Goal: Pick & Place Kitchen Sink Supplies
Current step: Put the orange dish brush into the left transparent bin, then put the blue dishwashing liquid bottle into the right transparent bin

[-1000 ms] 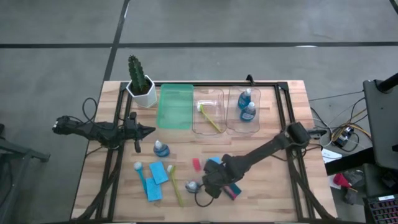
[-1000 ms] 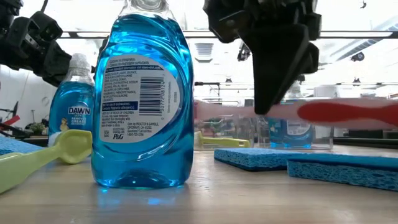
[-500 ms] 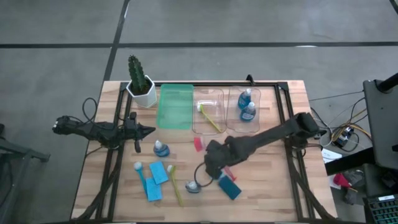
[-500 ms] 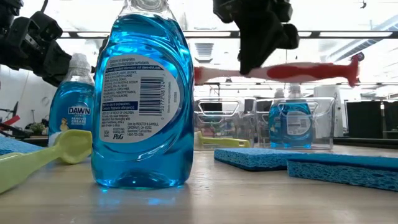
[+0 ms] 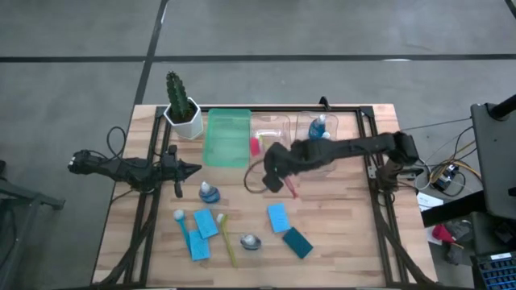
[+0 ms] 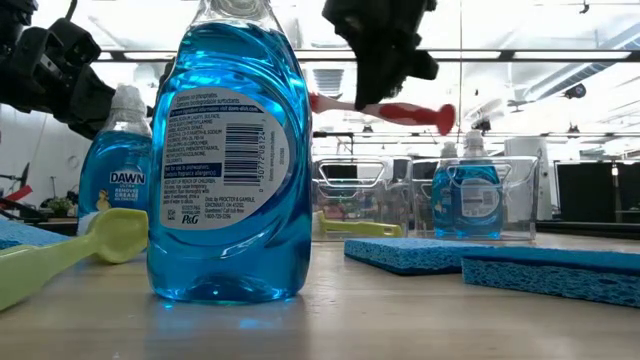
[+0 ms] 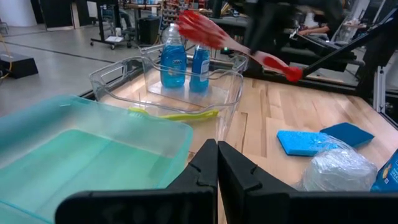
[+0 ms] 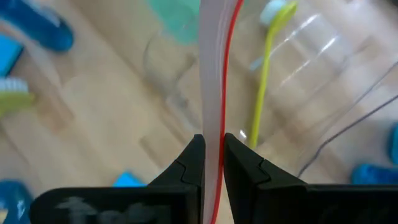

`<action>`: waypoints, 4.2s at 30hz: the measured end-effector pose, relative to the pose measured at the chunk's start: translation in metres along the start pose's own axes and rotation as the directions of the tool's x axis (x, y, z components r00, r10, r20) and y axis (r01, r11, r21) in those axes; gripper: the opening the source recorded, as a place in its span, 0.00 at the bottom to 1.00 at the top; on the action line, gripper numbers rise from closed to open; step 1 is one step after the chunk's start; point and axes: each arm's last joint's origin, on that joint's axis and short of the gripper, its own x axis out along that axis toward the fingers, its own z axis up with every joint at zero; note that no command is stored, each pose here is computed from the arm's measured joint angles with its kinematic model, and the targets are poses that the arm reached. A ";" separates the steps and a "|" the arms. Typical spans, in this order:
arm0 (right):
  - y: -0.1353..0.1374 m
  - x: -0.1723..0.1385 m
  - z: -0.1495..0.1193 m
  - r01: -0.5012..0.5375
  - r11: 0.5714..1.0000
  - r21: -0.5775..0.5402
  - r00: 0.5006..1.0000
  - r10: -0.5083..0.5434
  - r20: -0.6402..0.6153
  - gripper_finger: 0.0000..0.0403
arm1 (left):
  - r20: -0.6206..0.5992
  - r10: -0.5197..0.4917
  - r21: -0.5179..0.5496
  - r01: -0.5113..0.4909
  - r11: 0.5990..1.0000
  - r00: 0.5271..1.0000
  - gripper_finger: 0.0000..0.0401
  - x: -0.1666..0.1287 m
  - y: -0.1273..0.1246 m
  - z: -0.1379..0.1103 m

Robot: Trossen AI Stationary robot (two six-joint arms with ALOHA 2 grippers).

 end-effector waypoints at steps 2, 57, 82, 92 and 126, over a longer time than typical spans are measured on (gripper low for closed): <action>-0.007 -0.001 0.010 0.003 1.000 -0.005 1.000 -0.003 0.015 0.08 | 0.000 0.000 0.000 0.000 1.000 1.000 0.01 0.000 0.000 0.000; -0.092 0.101 0.071 0.044 0.984 0.170 0.985 -0.014 -0.172 0.08 | 0.000 0.000 0.000 0.000 1.000 1.000 0.01 0.000 0.000 0.000; -0.092 0.120 0.062 -0.003 0.992 0.129 0.989 0.022 -0.148 0.08 | 0.000 0.000 0.000 0.000 1.000 1.000 0.01 0.000 0.000 0.000; -0.092 0.125 0.061 -0.031 0.987 0.156 0.989 0.053 -0.141 0.08 | 0.000 0.000 0.000 0.000 1.000 1.000 0.01 0.000 0.000 0.000; -0.090 0.123 0.063 -0.059 0.990 0.130 0.992 0.073 -0.104 0.38 | 0.000 0.000 0.000 0.000 1.000 1.000 0.01 0.000 0.000 0.000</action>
